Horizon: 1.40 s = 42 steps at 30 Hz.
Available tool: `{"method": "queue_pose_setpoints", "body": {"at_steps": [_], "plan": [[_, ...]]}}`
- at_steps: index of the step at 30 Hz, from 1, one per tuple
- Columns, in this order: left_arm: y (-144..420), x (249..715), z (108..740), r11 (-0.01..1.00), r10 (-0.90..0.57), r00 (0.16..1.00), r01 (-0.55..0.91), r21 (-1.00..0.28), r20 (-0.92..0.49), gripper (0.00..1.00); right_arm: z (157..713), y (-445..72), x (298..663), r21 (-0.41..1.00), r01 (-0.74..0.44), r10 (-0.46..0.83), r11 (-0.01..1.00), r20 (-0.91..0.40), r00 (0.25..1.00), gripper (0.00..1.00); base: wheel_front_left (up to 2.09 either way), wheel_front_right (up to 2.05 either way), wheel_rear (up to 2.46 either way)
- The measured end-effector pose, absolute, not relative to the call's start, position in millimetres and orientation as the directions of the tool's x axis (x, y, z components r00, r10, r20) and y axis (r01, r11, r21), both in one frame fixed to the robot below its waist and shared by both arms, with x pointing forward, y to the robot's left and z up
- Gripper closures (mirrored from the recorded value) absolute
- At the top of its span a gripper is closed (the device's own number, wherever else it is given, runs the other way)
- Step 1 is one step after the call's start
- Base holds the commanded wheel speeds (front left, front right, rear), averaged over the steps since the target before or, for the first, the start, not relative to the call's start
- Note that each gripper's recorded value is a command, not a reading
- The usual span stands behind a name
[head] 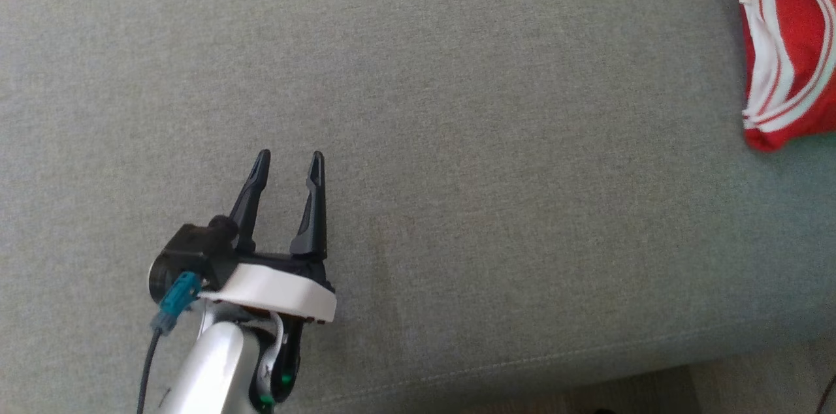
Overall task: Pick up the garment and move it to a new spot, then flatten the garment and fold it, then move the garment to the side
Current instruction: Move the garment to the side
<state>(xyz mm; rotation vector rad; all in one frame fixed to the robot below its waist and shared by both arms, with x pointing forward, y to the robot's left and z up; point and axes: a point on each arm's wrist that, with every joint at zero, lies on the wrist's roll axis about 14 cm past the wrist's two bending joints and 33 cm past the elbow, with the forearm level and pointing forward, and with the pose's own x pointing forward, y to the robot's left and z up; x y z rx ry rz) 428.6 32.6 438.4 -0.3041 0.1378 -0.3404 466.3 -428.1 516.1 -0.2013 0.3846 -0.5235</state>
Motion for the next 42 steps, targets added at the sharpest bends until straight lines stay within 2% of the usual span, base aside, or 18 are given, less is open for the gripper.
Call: {"method": "queue_pose_setpoints", "body": {"at_steps": [9,17,28,34,37,42], "plan": [[36,428,446,0.901,-0.340,0.938,0.305,-0.309,-0.067,0.00,532,-392,486,-0.261,0.361,-0.420,0.895,-0.226,0.879,0.00,0.00,0.00,0.00],[62,427,474,0.934,-0.245,0.969,0.233,-0.272,-0.011,0.00,556,-319,492,-0.152,0.217,-0.232,0.964,-0.086,0.969,0.00,0.00,0.00,0.00],[97,398,502,0.964,-0.126,0.991,0.132,-0.229,0.043,0.00,556,-218,447,-0.015,0.026,-0.025,1.000,0.057,0.998,0.00,0.00,0.00,0.00],[114,379,502,0.972,-0.078,0.996,0.084,-0.220,0.036,0.00,541,-182,416,-0.003,-0.066,0.066,0.998,0.054,0.996,0.00,0.00,0.00,0.00],[124,371,501,0.975,-0.047,0.998,0.053,-0.217,0.033,0.00,535,-166,404,0.047,-0.105,0.102,0.993,0.062,0.993,0.00,0.00,0.00,0.00],[133,359,495,0.979,-0.027,0.999,0.030,-0.200,0.017,0.00,520,-157,388,0.095,-0.128,0.124,0.987,0.049,0.991,0.00,0.00,0.00,0.00]]}}
